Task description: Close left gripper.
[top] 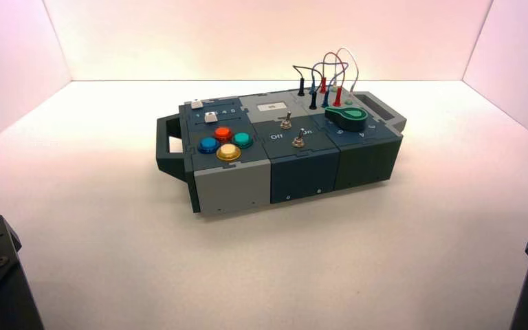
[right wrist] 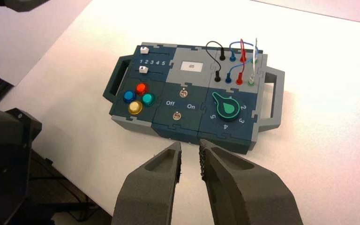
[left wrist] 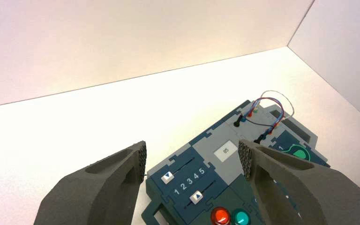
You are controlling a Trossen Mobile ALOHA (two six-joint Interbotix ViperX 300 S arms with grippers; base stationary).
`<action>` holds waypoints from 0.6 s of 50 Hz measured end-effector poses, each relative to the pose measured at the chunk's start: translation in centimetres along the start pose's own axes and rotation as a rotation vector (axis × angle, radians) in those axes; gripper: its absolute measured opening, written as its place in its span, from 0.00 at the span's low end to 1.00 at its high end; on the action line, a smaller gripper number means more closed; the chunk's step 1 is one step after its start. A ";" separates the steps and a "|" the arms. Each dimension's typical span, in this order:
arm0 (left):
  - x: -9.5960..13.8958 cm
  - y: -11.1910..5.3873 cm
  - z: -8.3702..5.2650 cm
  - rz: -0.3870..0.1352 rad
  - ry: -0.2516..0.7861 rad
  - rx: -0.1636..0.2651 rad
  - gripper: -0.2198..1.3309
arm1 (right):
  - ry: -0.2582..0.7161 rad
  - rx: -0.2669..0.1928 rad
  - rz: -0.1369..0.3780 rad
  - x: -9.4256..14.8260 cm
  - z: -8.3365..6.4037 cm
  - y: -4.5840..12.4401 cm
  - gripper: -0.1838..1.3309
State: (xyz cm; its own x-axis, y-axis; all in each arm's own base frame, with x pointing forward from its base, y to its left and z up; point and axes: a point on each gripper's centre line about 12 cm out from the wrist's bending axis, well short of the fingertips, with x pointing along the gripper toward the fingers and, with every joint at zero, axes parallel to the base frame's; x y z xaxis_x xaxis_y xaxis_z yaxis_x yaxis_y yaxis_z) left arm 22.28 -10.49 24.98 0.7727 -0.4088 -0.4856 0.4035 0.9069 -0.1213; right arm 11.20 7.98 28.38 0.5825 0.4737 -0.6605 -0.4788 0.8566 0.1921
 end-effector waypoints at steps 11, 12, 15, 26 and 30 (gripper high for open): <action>0.1 0.0 -0.1 0.000 0.005 0.001 1.00 | -0.005 0.001 0.000 0.0 0.0 0.0 0.45; 0.1 0.0 -0.1 0.000 0.006 0.000 1.00 | -0.006 0.001 0.000 0.0 0.1 0.0 0.45; 0.1 0.0 -0.1 0.000 0.008 0.000 1.00 | -0.006 0.001 0.000 0.0 0.1 0.0 0.45; 0.2 0.0 -0.1 0.001 0.008 0.001 1.00 | -0.006 0.000 -0.001 0.0 0.1 0.0 0.46; 0.2 0.0 -0.2 0.001 0.011 -0.001 1.00 | -0.008 0.001 0.000 0.0 0.1 0.0 0.48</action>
State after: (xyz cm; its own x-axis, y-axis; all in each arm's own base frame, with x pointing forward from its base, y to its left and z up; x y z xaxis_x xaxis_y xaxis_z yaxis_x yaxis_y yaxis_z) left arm 22.37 -10.54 24.74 0.7677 -0.4072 -0.4949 0.4028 0.9072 -0.1216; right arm 11.22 7.99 28.45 0.5873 0.4757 -0.6548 -0.4782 0.8567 0.1934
